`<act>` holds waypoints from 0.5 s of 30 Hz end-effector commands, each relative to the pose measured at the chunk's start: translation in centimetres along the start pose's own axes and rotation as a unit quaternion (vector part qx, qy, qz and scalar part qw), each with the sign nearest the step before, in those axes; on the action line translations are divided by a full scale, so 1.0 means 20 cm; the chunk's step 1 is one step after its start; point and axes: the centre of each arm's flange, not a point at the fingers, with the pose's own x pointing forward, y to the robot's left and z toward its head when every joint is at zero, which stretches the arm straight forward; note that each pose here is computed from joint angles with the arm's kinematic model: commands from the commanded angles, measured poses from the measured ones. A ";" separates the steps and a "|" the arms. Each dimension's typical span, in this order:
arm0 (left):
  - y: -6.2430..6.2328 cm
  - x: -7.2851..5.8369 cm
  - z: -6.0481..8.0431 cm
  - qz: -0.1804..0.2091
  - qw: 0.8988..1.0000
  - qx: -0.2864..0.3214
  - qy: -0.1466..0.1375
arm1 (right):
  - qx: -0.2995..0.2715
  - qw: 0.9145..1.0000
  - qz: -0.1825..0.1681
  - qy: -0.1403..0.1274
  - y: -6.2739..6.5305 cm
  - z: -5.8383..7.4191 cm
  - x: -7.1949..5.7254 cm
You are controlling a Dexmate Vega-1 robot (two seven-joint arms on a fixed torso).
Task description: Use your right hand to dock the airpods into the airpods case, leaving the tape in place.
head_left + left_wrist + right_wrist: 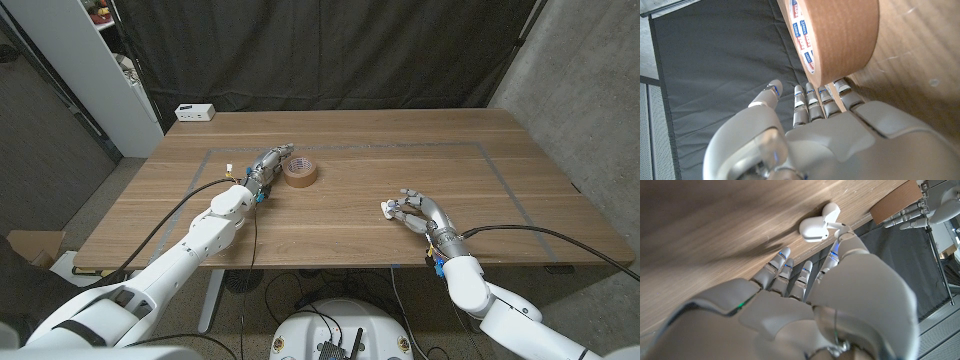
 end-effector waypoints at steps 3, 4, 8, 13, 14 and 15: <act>0.00 0.00 0.00 -0.002 1.000 0.002 0.002 | -0.009 1.000 -0.006 0.003 -0.01 -0.02 -0.01; 0.00 -0.01 0.00 -0.003 1.000 0.002 0.002 | -0.010 1.000 -0.006 0.004 -0.01 -0.02 -0.02; -0.01 -0.01 0.00 -0.004 1.000 0.002 0.003 | -0.014 1.000 -0.007 0.005 -0.01 -0.03 -0.02; -0.01 -0.01 0.00 -0.005 1.000 0.002 0.002 | -0.016 1.000 -0.006 0.005 -0.01 -0.03 -0.03; -0.01 -0.01 0.00 -0.005 1.000 0.002 0.002 | -0.016 1.000 -0.007 0.005 -0.01 -0.03 -0.03; -0.01 -0.01 0.00 -0.004 1.000 0.003 0.002 | -0.017 1.000 -0.008 0.006 -0.01 -0.04 -0.03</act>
